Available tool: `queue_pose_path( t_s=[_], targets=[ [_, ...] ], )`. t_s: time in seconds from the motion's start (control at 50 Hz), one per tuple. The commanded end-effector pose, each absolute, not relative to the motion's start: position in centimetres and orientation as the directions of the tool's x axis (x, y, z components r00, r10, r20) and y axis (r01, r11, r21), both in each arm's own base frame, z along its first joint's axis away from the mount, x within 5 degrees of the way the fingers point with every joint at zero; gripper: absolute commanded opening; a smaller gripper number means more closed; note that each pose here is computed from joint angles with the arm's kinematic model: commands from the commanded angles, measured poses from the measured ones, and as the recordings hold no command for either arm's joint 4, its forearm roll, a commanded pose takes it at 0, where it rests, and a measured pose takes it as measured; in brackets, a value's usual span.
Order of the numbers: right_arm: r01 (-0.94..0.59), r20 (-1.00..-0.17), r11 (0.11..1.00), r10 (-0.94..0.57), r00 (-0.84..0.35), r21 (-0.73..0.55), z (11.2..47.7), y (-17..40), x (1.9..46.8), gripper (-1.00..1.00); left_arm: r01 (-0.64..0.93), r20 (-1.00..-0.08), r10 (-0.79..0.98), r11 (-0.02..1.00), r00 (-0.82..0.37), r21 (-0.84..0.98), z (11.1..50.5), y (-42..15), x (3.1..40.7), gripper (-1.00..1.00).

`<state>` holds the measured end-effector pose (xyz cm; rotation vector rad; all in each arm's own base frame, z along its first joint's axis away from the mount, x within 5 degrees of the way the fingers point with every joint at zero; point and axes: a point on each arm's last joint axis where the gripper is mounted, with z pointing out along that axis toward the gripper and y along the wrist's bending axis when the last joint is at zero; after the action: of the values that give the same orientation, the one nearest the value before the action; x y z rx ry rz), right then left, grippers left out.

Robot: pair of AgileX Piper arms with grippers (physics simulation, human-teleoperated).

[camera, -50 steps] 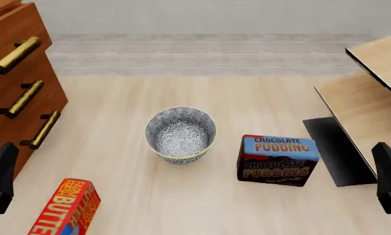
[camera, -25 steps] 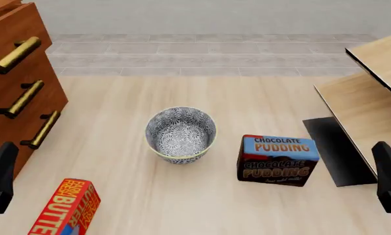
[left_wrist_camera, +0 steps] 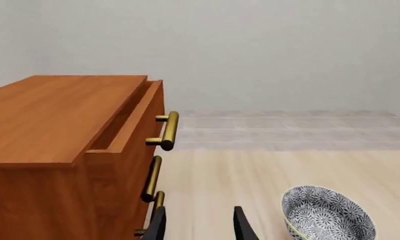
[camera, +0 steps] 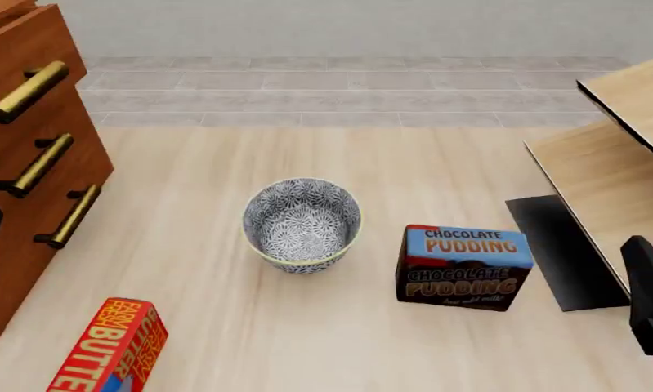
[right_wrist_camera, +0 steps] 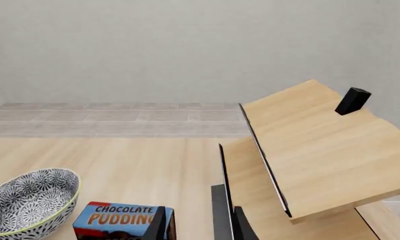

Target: Close the top drawer of the cabinet and put the bowl on top of it.

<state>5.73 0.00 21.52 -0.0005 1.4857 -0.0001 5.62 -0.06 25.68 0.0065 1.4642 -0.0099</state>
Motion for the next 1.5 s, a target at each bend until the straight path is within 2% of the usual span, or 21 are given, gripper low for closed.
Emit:
queue_pose_path(
  t_s=[0.02,0.42,0.5,0.54,0.66,1.1,1.5],
  targets=[
    [0.0,-0.996,1.0,-0.001,0.085,-0.001,21.5,0.0,5.7,1.0,0.042,-0.996,-0.006,0.999,0.09,-0.002,27.4,-0.3,6.2,1.0],
    [0.0,-0.996,1.0,-0.001,0.086,-0.001,21.5,0.0,5.7,1.0,0.074,-0.998,-0.025,0.997,0.051,-0.022,29.7,-0.6,7.9,1.0],
    [0.0,-0.996,1.0,0.0,0.085,0.0,21.5,0.0,5.7,1.0,0.073,-0.998,-0.022,0.997,0.059,-0.018,29.9,-0.6,8.2,1.0],
    [0.0,-0.996,1.0,0.0,0.085,-0.001,21.5,0.0,5.7,1.0,0.101,-0.995,0.022,0.994,0.102,0.032,30.2,-0.8,7.5,1.0],
    [0.0,-0.996,1.0,0.0,0.086,0.0,21.5,0.0,5.7,1.0,0.073,-0.998,-0.017,0.997,0.058,-0.013,29.2,-0.6,8.6,1.0],
    [0.0,-0.996,1.0,0.0,0.086,0.0,21.5,0.0,5.7,1.0,0.007,-0.999,-0.025,1.0,0.029,-0.025,28.8,-0.1,12.5,1.0],
    [0.0,-0.996,1.0,0.0,0.086,0.0,21.5,0.0,5.7,1.0,-0.023,-0.999,-0.035,0.999,0.013,-0.035,27.8,0.3,13.8,1.0]
  ],
)
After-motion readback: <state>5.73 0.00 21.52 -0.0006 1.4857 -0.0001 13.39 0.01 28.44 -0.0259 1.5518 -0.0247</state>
